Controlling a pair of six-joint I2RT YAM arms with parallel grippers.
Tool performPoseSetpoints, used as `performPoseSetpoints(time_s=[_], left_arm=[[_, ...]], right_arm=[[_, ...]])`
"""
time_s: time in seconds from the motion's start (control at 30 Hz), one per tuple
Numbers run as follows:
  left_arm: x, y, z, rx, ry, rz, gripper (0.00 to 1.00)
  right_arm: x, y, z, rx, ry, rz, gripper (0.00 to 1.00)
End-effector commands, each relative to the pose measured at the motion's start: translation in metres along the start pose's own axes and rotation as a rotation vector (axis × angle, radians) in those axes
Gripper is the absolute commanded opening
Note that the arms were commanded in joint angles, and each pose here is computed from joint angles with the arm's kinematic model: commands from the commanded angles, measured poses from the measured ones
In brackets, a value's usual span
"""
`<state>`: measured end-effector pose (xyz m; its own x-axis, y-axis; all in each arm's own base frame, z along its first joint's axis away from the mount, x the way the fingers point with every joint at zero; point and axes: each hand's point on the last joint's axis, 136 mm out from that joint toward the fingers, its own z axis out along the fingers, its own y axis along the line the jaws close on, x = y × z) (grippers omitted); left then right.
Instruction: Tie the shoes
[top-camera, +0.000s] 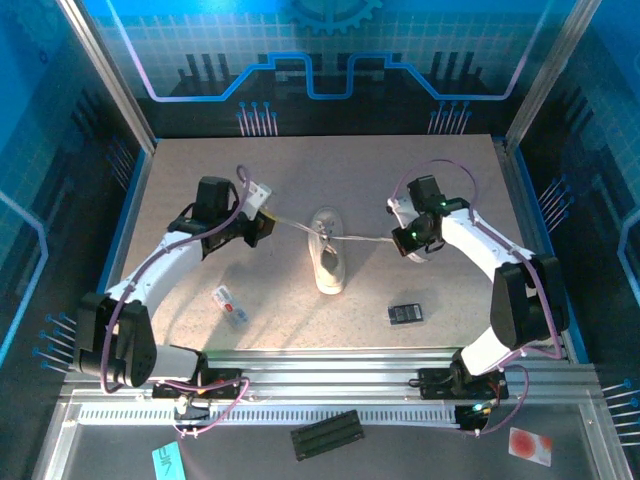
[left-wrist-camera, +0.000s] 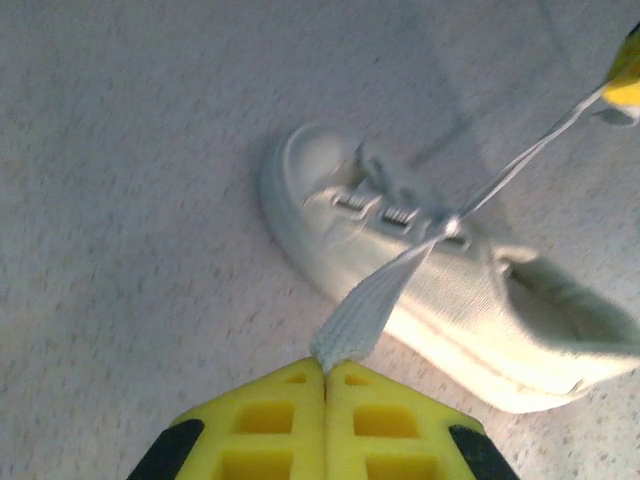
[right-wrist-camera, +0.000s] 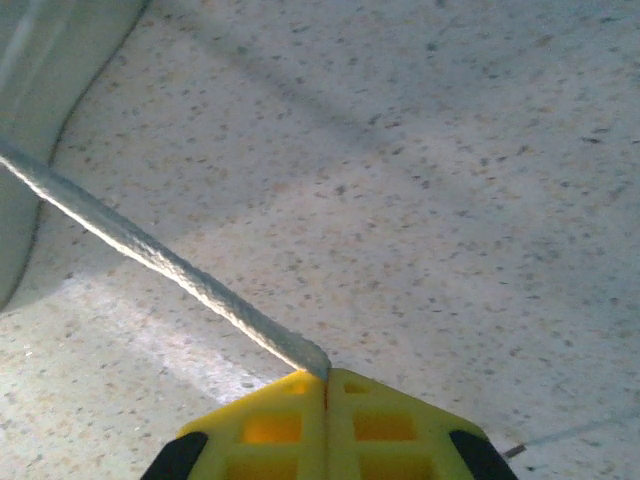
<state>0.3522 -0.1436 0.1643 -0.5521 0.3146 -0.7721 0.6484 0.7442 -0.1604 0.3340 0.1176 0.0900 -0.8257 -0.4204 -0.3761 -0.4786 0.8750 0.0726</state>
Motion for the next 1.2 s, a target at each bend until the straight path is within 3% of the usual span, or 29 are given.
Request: performPoseSetpoints(time_s=[0.0, 0.07, 0.13, 0.27, 0.4, 0.53, 0.73, 0.9, 1.17], left_arm=[[0.032, -0.010, 0.000, 0.044, 0.091, 0.016, 0.00], [0.048, -0.015, 0.004, 0.069, 0.138, 0.038, 0.00], [0.063, -0.021, 0.006, 0.093, 0.181, 0.074, 0.15], [0.072, -0.027, 0.010, 0.111, 0.222, 0.141, 0.34], [0.061, -0.030, 0.017, 0.128, 0.182, 0.207, 0.45], [0.054, -0.030, 0.035, 0.148, 0.188, 0.243, 0.49], [0.072, -0.031, 0.074, 0.119, 0.382, 0.172, 0.54], [0.099, -0.024, 0.093, 0.005, 0.520, 0.082, 0.57], [0.131, -0.023, 0.106, -0.118, 0.632, 0.005, 0.58]], right_arm=[[0.006, 0.024, -0.001, -0.093, 0.012, -0.019, 0.00], [0.004, 0.035, 0.003, -0.108, 0.025, -0.064, 0.00], [0.003, 0.042, 0.007, -0.111, 0.047, -0.100, 0.00], [-0.001, 0.048, 0.012, -0.098, 0.074, -0.142, 0.00], [-0.005, 0.049, 0.010, -0.095, 0.063, -0.148, 0.00], [-0.005, 0.047, 0.010, -0.087, 0.064, -0.147, 0.00], [-0.006, 0.049, 0.012, -0.098, 0.066, -0.130, 0.00], [-0.005, 0.046, 0.011, -0.086, 0.069, -0.133, 0.00], [-0.005, 0.042, 0.012, -0.081, 0.072, -0.134, 0.00]])
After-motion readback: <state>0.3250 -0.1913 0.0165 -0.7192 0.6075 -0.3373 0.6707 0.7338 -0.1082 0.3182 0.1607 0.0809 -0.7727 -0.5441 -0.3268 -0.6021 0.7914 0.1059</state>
